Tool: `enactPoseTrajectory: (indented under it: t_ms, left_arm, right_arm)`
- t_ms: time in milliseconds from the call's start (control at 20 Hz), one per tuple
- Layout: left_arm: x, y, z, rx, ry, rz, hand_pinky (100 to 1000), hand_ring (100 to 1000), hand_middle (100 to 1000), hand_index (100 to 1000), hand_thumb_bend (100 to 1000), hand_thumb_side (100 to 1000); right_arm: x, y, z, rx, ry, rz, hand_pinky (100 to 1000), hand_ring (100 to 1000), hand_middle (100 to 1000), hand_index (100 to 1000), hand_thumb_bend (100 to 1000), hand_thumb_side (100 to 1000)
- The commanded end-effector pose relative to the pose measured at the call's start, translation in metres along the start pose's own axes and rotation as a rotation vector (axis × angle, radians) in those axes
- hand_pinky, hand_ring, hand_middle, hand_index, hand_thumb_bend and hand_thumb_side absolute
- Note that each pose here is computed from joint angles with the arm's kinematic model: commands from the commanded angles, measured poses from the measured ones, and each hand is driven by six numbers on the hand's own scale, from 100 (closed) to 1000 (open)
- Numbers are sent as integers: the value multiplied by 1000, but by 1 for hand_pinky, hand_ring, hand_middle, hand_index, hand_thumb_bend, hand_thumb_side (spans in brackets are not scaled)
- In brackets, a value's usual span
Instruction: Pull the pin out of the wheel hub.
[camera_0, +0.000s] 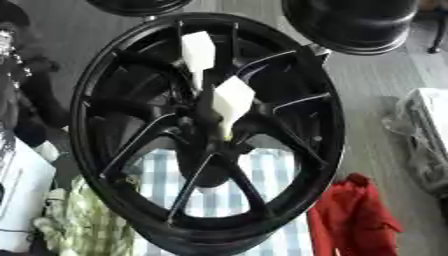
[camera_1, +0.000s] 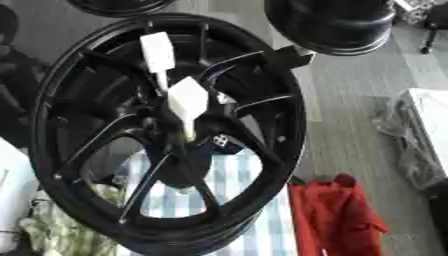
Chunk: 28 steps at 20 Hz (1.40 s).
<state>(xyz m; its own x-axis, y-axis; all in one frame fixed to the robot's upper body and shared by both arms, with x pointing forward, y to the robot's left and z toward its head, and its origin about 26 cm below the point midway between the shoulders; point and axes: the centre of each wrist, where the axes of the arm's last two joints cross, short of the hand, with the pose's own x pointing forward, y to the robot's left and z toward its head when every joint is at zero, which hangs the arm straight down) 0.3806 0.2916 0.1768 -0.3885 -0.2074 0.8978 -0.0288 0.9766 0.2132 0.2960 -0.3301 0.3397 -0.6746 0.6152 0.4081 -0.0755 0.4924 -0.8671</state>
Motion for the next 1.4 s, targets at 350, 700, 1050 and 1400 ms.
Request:
enactPoseTrajectory:
  t_ms: [350, 700, 1050, 1400]
  left_arm:
    - [13, 6, -3, -27, -36, -45, 756, 815, 757, 802, 100, 862]
    - [13, 6, -3, -43, -34, -60, 755, 815, 757, 801, 100, 861]
    - [12, 5, -3, -53, -27, -69, 755, 816, 758, 801, 100, 864]
    - [12, 6, -3, -57, -28, -78, 754, 817, 759, 801, 100, 865]
  right_arm:
    - [32, 7, -13, 243, -8, 70, 896, 836, 899, 847, 120, 362]
    - [36, 19, -20, 312, 46, 92, 890, 833, 889, 845, 122, 397]
    - [38, 29, -26, 351, 63, 73, 891, 839, 904, 855, 152, 366]
    - [36, 35, -32, 410, 52, 55, 894, 842, 908, 857, 193, 278]
